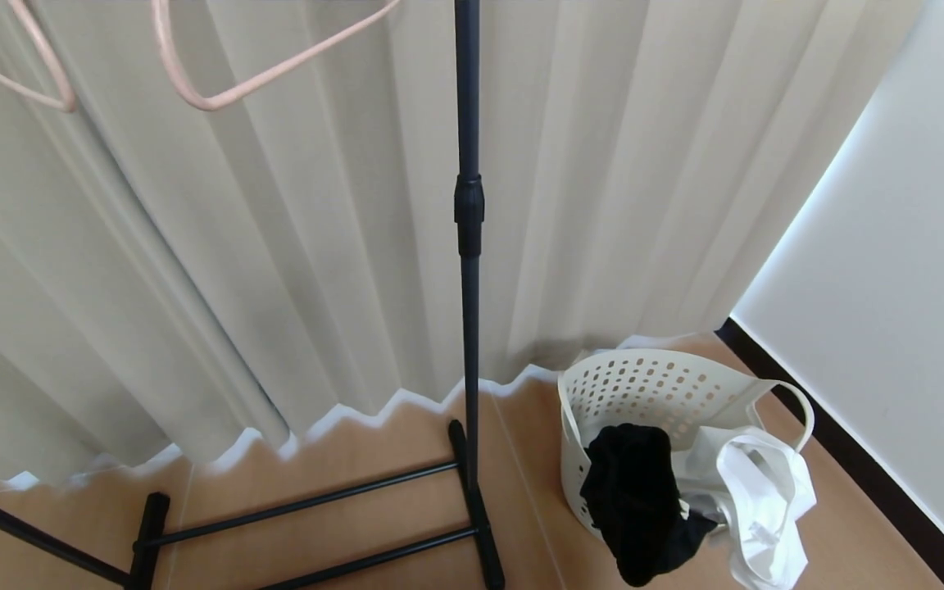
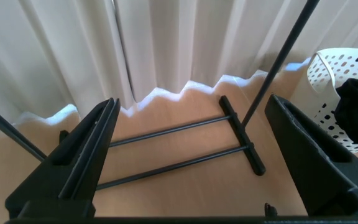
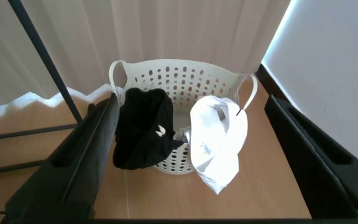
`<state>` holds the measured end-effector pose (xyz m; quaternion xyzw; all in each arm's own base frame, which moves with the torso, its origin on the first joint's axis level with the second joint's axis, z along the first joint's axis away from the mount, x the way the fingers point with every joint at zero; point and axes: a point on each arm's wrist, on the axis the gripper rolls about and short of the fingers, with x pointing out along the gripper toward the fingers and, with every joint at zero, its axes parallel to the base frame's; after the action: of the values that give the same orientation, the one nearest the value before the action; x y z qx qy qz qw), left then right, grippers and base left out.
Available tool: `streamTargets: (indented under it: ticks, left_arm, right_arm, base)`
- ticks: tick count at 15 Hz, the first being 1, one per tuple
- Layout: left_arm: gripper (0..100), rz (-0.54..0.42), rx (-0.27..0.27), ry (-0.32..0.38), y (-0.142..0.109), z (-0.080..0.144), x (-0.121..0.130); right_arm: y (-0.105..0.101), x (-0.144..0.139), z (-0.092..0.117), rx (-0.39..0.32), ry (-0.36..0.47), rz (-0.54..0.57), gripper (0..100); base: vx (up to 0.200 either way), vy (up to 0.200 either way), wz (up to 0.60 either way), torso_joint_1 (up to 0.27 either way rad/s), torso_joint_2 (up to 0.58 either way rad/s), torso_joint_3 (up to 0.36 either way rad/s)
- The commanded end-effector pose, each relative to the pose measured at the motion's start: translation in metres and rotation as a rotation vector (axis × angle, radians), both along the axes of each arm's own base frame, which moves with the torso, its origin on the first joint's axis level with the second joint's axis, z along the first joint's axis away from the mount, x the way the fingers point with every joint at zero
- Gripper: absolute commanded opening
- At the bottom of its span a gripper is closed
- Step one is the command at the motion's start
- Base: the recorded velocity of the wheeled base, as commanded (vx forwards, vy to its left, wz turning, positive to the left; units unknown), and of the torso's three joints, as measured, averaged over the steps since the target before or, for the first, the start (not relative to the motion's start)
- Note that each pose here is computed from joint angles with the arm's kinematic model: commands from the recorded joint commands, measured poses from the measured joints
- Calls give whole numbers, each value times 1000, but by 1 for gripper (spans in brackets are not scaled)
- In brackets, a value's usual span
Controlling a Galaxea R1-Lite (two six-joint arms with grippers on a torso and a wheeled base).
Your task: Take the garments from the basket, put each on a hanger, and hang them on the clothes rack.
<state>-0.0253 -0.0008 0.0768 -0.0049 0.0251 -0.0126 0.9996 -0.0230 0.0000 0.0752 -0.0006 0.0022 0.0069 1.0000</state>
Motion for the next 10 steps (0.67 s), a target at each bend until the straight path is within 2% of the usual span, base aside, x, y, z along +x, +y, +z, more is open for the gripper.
streamTargets:
  ticks: [1,10]
  left_arm:
    - [100,1,0,1,0,0,0]
    - [100,1,0,1,0,0,0]
  right_arm:
    - [0,0,0,0,2,0,100]
    - [0,0,0,-19,3,2,100]
  base:
    - [0,0,0,2,2,-203]
    - [0,0,0,2,4,-200]
